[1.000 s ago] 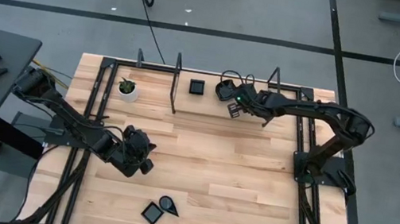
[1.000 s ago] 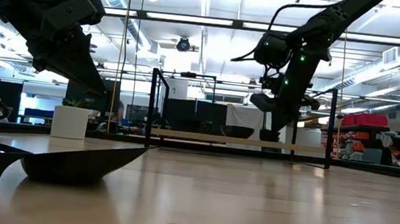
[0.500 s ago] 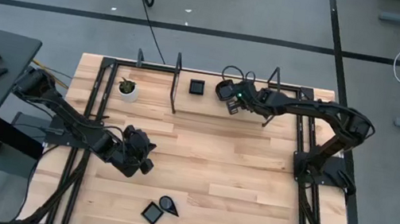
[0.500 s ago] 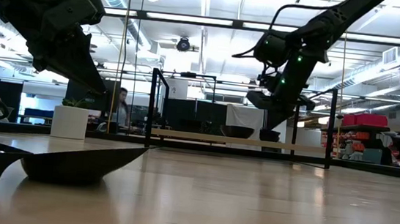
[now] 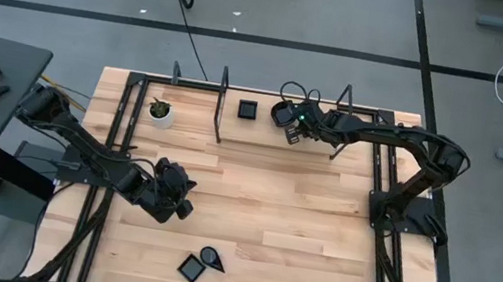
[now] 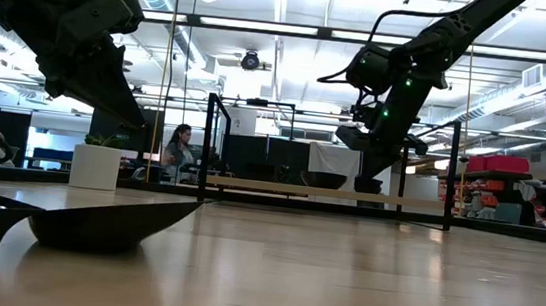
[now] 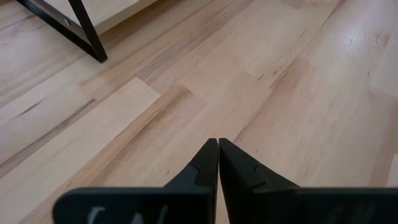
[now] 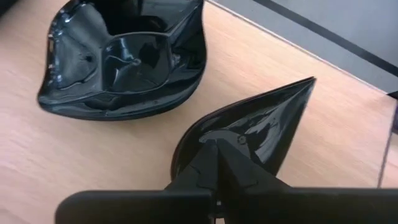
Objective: Pick & Place Mini shaped plates
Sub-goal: Stack the black teardrop shaped bowl on top of the other black teardrop shaped bowl on the shelf, then stack the black square bowl on top of the other black square bowl on the shelf
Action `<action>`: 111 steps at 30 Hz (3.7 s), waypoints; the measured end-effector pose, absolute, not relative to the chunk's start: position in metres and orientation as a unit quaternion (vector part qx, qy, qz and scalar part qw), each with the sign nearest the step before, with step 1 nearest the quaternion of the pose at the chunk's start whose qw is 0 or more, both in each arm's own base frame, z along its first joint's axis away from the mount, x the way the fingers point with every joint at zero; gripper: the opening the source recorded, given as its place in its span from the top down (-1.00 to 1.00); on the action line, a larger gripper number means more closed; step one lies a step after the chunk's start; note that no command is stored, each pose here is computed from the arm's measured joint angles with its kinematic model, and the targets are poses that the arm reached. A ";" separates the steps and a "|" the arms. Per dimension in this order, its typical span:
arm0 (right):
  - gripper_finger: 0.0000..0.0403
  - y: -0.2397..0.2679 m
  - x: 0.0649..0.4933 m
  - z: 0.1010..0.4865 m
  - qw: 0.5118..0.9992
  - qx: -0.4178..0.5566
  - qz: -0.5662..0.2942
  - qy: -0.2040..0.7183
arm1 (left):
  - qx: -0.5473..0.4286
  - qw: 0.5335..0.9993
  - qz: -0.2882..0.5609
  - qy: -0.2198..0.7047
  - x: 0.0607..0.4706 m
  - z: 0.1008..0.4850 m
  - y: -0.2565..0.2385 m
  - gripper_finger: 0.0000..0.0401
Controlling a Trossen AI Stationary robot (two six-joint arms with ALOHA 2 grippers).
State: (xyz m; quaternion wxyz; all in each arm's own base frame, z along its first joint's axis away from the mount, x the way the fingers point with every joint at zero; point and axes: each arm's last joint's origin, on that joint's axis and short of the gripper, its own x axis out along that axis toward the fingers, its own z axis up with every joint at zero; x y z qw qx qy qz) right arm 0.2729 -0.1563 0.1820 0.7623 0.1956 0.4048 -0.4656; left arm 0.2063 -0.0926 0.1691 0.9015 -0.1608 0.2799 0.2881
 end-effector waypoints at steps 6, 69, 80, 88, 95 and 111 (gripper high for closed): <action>0.98 -0.158 0.272 0.182 0.762 0.196 -0.466 0.405 | -0.161 0.902 0.288 0.280 0.206 0.169 -0.093 0.92; 0.84 0.172 0.335 0.169 0.961 0.132 0.038 0.241 | -0.148 0.930 0.135 0.309 0.199 0.174 -0.129 0.92; 0.81 0.196 0.323 0.171 0.962 0.175 0.012 0.212 | -0.032 0.955 -0.129 0.265 0.178 0.165 -0.208 0.91; 0.81 0.196 0.323 0.171 0.961 0.179 0.007 0.210 | 0.036 0.941 -0.173 0.287 0.184 0.135 -0.244 0.46; 0.81 0.196 0.323 0.171 0.961 0.180 0.007 0.208 | 0.144 0.915 -0.174 0.333 0.209 0.129 -0.271 0.14; 0.81 0.195 0.322 0.169 0.963 0.159 0.007 0.218 | 0.197 0.892 -0.125 0.387 0.223 0.125 -0.279 0.69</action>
